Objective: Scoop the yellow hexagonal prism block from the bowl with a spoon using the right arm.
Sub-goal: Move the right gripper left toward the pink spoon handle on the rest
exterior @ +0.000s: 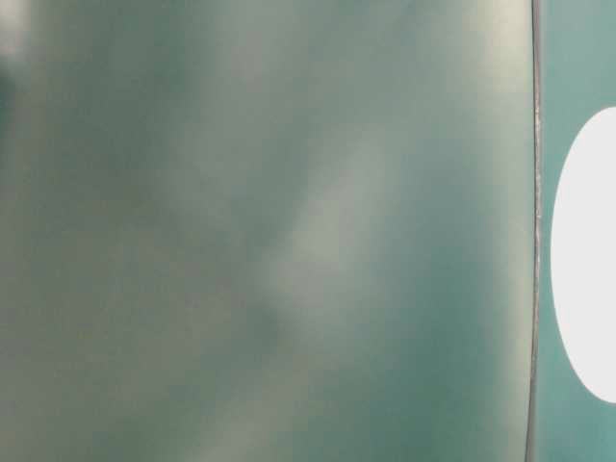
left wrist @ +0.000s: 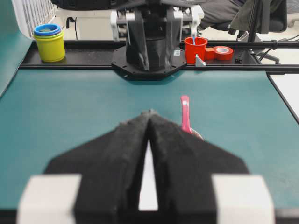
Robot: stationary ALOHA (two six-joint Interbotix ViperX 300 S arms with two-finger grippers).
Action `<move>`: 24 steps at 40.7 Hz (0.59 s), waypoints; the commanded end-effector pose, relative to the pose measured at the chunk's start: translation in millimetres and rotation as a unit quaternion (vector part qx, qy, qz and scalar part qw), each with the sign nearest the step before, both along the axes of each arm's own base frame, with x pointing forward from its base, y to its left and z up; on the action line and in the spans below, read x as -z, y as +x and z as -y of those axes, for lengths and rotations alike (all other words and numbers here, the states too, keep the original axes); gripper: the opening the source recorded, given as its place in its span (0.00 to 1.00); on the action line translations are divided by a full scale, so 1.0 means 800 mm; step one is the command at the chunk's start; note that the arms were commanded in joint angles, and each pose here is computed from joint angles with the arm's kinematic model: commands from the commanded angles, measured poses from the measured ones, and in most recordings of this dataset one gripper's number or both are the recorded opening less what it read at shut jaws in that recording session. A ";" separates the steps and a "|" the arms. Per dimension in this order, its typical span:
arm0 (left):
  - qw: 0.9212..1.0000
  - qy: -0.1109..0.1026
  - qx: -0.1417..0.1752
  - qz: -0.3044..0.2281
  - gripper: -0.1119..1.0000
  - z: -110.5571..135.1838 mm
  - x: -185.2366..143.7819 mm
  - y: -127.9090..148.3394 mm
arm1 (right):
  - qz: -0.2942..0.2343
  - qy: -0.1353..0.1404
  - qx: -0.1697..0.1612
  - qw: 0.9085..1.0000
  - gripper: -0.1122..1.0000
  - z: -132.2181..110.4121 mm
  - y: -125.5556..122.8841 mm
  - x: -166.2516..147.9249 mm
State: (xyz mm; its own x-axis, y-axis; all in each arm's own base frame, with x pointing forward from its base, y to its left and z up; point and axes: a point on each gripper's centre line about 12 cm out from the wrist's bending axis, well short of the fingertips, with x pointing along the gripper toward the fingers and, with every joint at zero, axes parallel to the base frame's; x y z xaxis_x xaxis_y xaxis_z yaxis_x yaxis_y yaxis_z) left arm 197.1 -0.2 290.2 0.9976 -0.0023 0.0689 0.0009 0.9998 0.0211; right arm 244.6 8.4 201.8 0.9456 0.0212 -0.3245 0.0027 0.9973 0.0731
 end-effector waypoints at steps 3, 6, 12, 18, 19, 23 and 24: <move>1.000 0.001 -0.006 0.013 0.15 -0.003 -0.012 0.002 | -0.006 0.004 -0.001 1.000 0.56 -0.003 0.018 -0.002; 1.000 0.002 -0.008 0.013 0.15 -0.004 -0.012 0.002 | -0.012 0.007 0.001 1.000 0.56 -0.003 0.023 0.001; 1.000 0.001 -0.009 0.011 0.15 -0.005 -0.011 0.002 | -0.017 0.016 0.001 1.000 0.56 -0.006 0.024 0.005; 1.000 0.000 -0.008 0.011 0.15 -0.004 -0.011 0.003 | -0.017 0.032 -0.012 0.999 0.56 -0.018 0.021 0.009; 1.000 0.000 -0.009 0.010 0.15 -0.004 -0.011 0.003 | -0.016 0.035 -0.017 0.999 0.56 -0.022 0.020 0.010; 1.000 0.000 -0.009 0.008 0.15 -0.004 -0.009 0.004 | -0.005 0.042 -0.026 0.999 0.56 -0.029 0.014 0.013; 1.000 0.000 -0.009 0.008 0.15 -0.004 -0.009 0.004 | -0.003 0.044 -0.027 0.999 0.56 -0.030 0.013 0.015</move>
